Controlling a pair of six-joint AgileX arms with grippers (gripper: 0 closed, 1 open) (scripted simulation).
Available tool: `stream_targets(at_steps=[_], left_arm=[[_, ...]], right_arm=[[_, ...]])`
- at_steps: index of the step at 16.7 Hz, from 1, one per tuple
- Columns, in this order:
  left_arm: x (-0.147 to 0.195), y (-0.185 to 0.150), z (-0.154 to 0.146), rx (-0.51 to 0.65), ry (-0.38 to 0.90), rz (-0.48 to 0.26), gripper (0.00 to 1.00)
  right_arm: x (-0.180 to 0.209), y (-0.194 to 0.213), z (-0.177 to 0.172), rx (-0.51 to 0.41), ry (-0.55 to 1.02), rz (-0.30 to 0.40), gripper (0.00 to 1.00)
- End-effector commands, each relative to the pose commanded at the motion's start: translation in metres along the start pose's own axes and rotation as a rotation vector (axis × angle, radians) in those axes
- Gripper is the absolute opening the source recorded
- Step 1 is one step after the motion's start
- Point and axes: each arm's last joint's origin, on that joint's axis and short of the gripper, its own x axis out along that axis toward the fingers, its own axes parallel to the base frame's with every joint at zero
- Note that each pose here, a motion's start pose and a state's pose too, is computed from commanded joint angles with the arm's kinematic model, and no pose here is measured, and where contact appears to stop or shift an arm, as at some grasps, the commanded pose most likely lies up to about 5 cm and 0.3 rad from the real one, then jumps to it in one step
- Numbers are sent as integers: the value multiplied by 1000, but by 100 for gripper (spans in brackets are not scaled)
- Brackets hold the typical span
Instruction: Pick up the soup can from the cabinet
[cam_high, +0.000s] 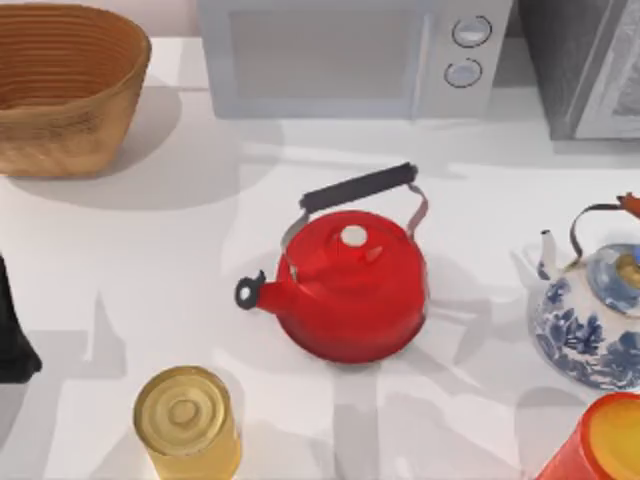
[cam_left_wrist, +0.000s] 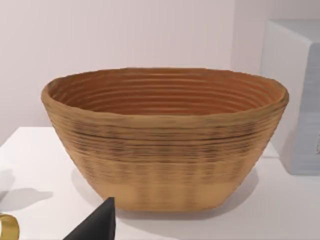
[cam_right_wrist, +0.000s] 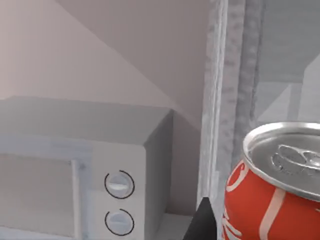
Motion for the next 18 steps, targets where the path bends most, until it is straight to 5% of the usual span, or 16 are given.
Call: stream_targets(at_steps=[9, 18], left_arm=[[0, 0, 0, 0, 0, 0, 100], [0, 0, 0, 0, 0, 0, 100]], right_arm=[[50, -25, 20, 0, -37, 168, 0], [103, -56, 0, 1, -21, 326, 0]])
